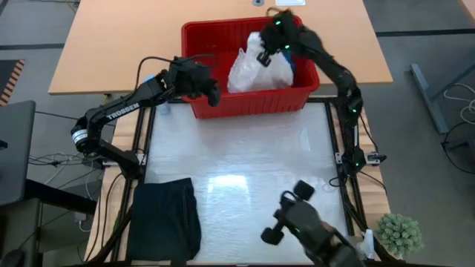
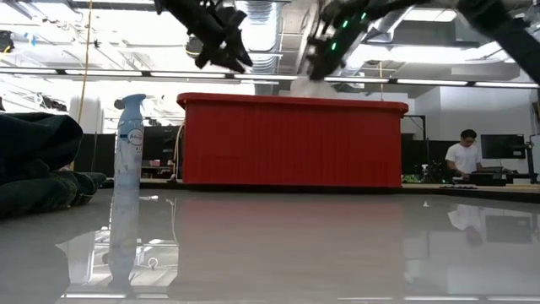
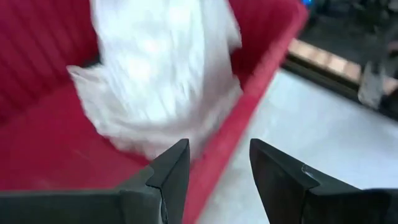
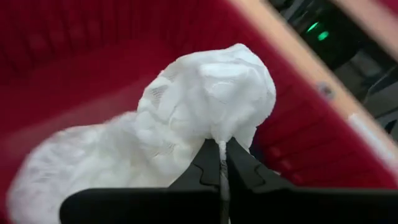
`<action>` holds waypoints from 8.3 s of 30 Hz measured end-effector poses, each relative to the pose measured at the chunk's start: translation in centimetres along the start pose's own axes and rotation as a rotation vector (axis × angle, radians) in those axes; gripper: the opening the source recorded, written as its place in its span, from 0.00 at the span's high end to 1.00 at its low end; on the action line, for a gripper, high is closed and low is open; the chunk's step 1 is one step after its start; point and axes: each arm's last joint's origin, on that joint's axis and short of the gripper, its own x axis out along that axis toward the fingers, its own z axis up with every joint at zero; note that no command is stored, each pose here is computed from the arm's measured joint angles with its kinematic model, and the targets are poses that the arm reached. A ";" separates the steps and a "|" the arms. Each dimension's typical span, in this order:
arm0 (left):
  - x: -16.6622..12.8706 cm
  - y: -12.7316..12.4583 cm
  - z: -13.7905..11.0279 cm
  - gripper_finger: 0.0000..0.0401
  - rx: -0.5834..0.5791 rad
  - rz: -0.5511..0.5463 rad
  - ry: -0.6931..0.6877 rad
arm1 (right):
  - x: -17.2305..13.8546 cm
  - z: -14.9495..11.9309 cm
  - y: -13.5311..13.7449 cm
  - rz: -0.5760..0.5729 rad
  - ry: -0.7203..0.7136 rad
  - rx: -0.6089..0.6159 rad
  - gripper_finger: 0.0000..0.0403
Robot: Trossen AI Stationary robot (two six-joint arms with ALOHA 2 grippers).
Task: Fold Laundry from Bin
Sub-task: Fold the white dress from the red bin
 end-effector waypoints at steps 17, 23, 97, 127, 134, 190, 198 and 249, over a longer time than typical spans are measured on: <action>7.3 -1.7 -8.5 0.95 0.254 -0.124 0.137 | -23.4 6.3 2.9 0.162 -0.659 0.082 0.94; 9.3 0.0 -8.9 0.98 0.314 0.076 0.099 | -29.5 6.5 5.6 0.299 -0.831 0.031 0.94; -3.8 -19.0 -13.5 0.61 0.533 0.443 -0.237 | -31.5 6.7 8.5 0.535 -0.840 0.109 0.94; -3.8 -18.8 -12.5 0.61 0.542 0.389 -0.267 | -31.6 6.7 8.6 0.576 -0.857 0.084 0.94; -3.8 -18.5 -12.4 0.61 0.571 0.469 -0.251 | -31.6 6.7 8.7 0.601 -0.863 0.074 0.94; -5.2 -21.4 -13.7 0.61 0.754 0.279 -0.291 | -31.1 6.5 7.8 0.602 -0.852 0.077 0.94; -4.0 -20.1 -13.0 0.61 0.707 0.321 -0.280 | -31.2 6.6 7.8 0.605 -0.859 0.081 0.94; -7.7 -18.8 -5.4 0.99 0.680 0.717 -0.267 | -24.3 4.1 7.8 0.602 -0.355 0.134 0.84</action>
